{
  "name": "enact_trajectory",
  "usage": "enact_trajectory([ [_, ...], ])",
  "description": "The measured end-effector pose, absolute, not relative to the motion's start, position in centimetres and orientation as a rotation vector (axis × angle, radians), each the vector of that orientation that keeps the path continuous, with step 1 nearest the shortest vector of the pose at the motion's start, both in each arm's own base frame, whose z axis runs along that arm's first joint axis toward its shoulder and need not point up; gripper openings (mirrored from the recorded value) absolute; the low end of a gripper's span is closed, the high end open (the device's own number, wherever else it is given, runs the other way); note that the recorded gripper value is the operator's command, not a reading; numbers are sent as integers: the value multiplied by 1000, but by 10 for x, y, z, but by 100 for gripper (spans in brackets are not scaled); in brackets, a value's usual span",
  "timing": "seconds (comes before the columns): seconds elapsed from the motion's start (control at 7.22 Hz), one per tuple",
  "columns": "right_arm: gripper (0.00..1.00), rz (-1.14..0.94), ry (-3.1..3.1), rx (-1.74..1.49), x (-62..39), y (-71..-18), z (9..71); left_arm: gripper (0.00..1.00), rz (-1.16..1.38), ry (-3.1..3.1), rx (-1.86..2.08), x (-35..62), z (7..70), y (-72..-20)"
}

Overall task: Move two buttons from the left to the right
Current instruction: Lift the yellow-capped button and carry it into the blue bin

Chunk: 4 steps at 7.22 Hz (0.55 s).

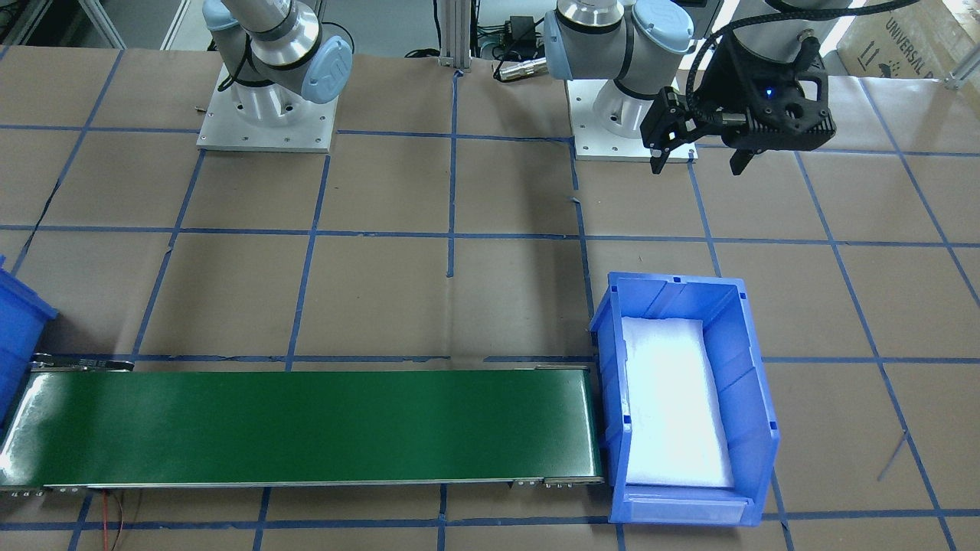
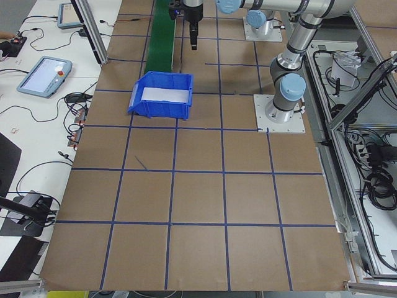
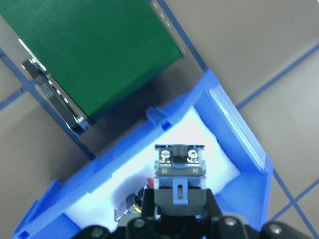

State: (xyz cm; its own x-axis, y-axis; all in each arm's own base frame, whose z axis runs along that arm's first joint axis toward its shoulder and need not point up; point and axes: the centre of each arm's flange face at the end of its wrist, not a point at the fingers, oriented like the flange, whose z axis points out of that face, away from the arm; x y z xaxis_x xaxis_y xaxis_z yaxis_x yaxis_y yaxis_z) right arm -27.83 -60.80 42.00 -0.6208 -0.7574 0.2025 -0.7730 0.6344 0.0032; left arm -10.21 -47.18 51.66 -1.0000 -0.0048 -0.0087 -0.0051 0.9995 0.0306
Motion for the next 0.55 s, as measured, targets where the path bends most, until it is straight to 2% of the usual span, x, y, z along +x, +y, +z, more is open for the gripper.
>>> enact_trajectory([
  [0.28,5,121,-2773,1012,-335,-583,417,100,48,3133,-8,-102,517,-472],
  [0.55,7,116,-2882,749,-347,-580,401,100,48,3134,-7,-102,516,-472],
])
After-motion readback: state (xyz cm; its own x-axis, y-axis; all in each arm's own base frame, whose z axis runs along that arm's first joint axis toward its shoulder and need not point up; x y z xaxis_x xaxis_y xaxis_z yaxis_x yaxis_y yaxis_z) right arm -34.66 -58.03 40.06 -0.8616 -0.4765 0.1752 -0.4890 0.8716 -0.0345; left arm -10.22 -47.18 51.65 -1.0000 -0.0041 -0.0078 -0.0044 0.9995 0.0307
